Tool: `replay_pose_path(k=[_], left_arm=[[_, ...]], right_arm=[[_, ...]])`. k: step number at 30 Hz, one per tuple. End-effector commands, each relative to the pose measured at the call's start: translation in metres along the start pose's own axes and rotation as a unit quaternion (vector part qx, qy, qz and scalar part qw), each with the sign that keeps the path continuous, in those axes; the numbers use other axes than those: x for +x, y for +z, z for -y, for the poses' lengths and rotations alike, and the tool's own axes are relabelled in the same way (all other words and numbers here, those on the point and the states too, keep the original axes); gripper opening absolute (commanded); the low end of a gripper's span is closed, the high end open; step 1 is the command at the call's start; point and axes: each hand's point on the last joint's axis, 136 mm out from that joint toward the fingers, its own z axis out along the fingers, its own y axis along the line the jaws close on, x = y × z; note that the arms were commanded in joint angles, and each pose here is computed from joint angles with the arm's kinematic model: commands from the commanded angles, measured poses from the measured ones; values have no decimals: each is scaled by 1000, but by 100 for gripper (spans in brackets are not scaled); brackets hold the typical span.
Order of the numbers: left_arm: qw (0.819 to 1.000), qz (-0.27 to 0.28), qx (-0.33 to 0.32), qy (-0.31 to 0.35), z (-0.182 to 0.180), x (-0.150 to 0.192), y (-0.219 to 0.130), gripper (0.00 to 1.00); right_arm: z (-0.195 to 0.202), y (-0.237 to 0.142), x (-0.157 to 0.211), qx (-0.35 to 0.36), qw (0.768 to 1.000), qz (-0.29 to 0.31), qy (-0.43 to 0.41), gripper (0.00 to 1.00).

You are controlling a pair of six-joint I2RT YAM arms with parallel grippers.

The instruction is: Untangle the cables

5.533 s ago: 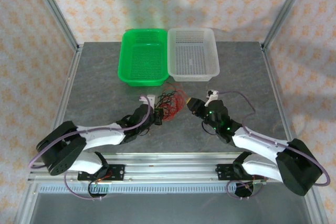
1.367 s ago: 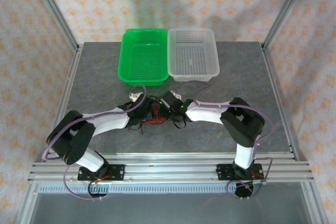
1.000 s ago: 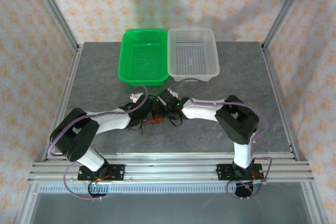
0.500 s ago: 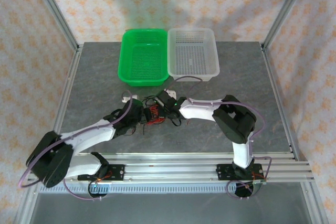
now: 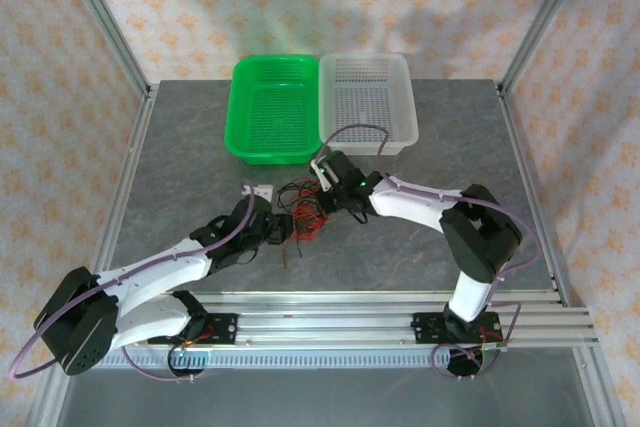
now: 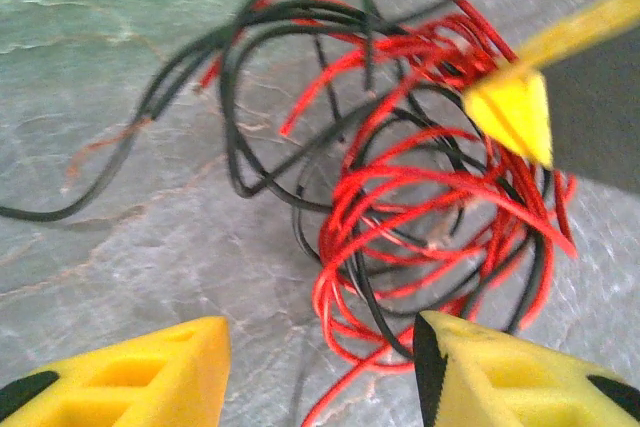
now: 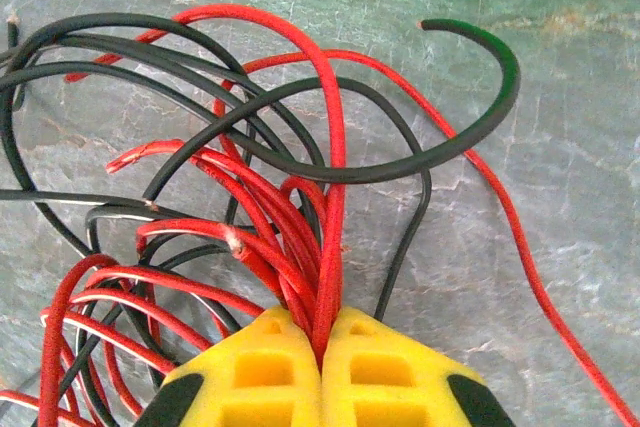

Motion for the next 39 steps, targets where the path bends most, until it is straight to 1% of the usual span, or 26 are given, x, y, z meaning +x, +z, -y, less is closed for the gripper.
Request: replay_pose_path(k=[1, 4, 14, 19, 26, 30, 34, 37, 39], left_arm=[[998, 42, 14, 54, 16, -13, 0, 52], [996, 42, 8, 76, 21, -11, 7, 52], [989, 17, -58, 136, 8, -4, 38, 50], [987, 18, -57, 149, 13, -5, 50, 47], [985, -12, -64, 162, 15, 10, 73, 42], [983, -26, -89, 158, 6, 21, 81, 36], [980, -41, -145, 128, -15, 30, 89, 22], [975, -45, -197, 95, -35, 38, 90, 13], [969, -43, -232, 74, -49, 42, 86, 12]], right_arm=[[-17, -6, -3, -45, 996, -5, -78, 0], [-17, 0, 0, -51, 995, -19, -88, 0], [-24, 10, 3, -81, 990, -41, -105, 0], [-27, 13, 5, -93, 990, -42, -99, 0], [-26, 12, 0, -87, 993, -33, -75, 0], [-23, 12, -3, -78, 996, -25, -48, 0], [-16, 11, 0, -61, 998, -18, -8, 0], [-3, 9, 6, -27, 999, -16, 35, 0], [11, 7, 12, 12, 997, -17, 76, 0]])
